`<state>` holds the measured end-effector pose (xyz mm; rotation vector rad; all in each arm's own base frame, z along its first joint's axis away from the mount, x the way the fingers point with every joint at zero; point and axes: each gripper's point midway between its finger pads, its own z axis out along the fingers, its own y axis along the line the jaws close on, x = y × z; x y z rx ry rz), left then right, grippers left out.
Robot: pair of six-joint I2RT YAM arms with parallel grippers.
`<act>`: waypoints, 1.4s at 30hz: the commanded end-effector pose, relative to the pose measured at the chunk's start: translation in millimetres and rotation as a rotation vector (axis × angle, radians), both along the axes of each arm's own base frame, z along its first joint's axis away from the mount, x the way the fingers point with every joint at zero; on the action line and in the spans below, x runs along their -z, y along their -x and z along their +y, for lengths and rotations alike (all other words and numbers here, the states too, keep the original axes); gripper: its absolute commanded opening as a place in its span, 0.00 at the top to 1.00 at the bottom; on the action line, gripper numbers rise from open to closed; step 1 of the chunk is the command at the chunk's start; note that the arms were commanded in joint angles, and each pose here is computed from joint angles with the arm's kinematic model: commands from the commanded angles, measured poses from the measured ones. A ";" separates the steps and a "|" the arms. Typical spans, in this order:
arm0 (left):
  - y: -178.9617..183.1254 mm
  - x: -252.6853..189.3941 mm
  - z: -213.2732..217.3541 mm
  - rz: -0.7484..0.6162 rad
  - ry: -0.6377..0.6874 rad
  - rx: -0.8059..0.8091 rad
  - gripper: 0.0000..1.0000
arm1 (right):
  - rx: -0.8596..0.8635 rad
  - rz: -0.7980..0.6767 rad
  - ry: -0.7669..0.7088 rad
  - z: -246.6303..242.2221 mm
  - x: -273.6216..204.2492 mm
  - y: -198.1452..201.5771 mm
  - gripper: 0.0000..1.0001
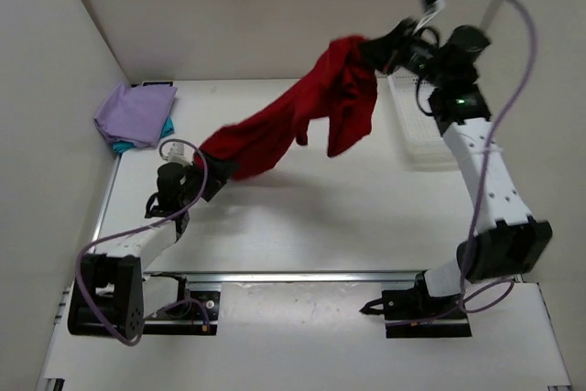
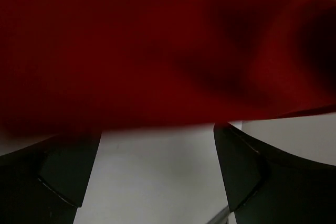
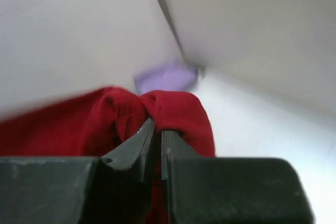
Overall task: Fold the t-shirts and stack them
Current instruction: Move the tshirt to the center of the board, then flatten out the tshirt
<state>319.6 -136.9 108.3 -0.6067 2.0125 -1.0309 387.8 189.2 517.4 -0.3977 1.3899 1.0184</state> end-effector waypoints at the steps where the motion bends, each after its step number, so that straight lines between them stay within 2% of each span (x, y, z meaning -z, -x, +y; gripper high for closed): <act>1: -4.5 -27.5 30.8 -0.085 -0.020 -0.094 0.01 | -0.054 0.275 -0.021 8.7 129.7 -40.4 1.00; 2: -5.3 -26.6 37.9 -0.088 -0.042 -0.115 0.01 | -0.034 0.356 -0.016 6.1 171.5 -48.3 1.00; 3: -3.5 -22.0 38.6 -0.072 -0.054 -0.110 0.02 | -0.025 0.389 -0.012 6.7 193.6 -55.9 1.00; 4: -2.4 -18.1 39.9 -0.065 -0.056 -0.117 0.01 | 0.001 0.448 -0.009 -0.1 228.0 -63.3 0.95; 6: -1.2 -12.6 35.6 -0.051 -0.051 -0.105 0.01 | 0.049 0.545 -0.012 -13.6 271.1 -72.4 0.83; 8: -0.1 -10.7 32.5 -0.055 -0.045 -0.098 0.01 | 0.124 0.598 0.000 -34.2 297.2 -83.7 0.66; 10: -0.8 -11.5 32.5 -0.060 -0.056 -0.092 0.06 | 0.240 0.665 0.030 -47.9 311.8 -86.9 0.58; 11: -3.2 -15.5 33.4 -0.072 -0.065 -0.091 0.19 | 0.286 0.630 0.061 -52.9 304.4 -86.2 0.49; 12: -4.3 -14.2 35.6 -0.069 -0.076 -0.102 0.36 | 0.373 0.650 0.112 -60.2 313.1 -85.8 0.46; 13: -5.3 -13.3 38.5 -0.064 -0.099 -0.116 0.47 | 0.449 0.667 0.149 -66.1 315.9 -80.0 0.45; 14: -5.7 -14.0 38.6 -0.057 -0.108 -0.119 0.64 | 0.493 0.645 0.184 -65.1 310.7 -74.0 0.45; 15: -5.5 -13.1 39.9 -0.052 -0.124 -0.121 0.69 | 0.498 0.670 0.204 -58.6 323.5 -63.8 0.49; 16: -5.5 -8.7 43.0 -0.038 -0.142 -0.131 0.70 | 0.508 0.692 0.226 -52.0 335.8 -48.3 0.57; 17: -7.2 -10.1 45.5 -0.041 -0.151 -0.142 0.70 | 0.533 0.669 0.219 -51.3 332.6 -43.4 0.60; 19: -5.7 -8.7 51.2 -0.032 -0.173 -0.165 0.64 | 0.487 0.726 0.277 -31.5 372.9 -4.5 0.82; 21: -2.2 -3.5 54.7 -0.024 -0.195 -0.177 0.56 | 0.455 0.733 0.298 -19.4 392.1 14.8 0.89; 23: -1.8 -5.3 56.6 -0.026 -0.202 -0.186 0.49 | 0.407 0.769 0.347 -10.5 416.6 33.7 0.85; 25: -1.7 -4.8 59.5 -0.024 -0.211 -0.196 0.37 | 0.408 0.821 0.420 -9.6 441.5 46.5 0.78; 30: -7.3 0.3 77.9 -0.002 -0.226 -0.249 0.36 | 0.371 0.862 0.440 -3.8 463.3 59.2 0.62; 38: -19.1 14.5 98.0 0.047 -0.273 -0.336 0.35 | 0.398 0.906 0.533 0.9 496.6 59.9 0.59; 42: -25.8 28.9 100.5 0.093 -0.283 -0.346 0.35 | 0.375 0.931 0.531 4.1 506.4 59.1 0.71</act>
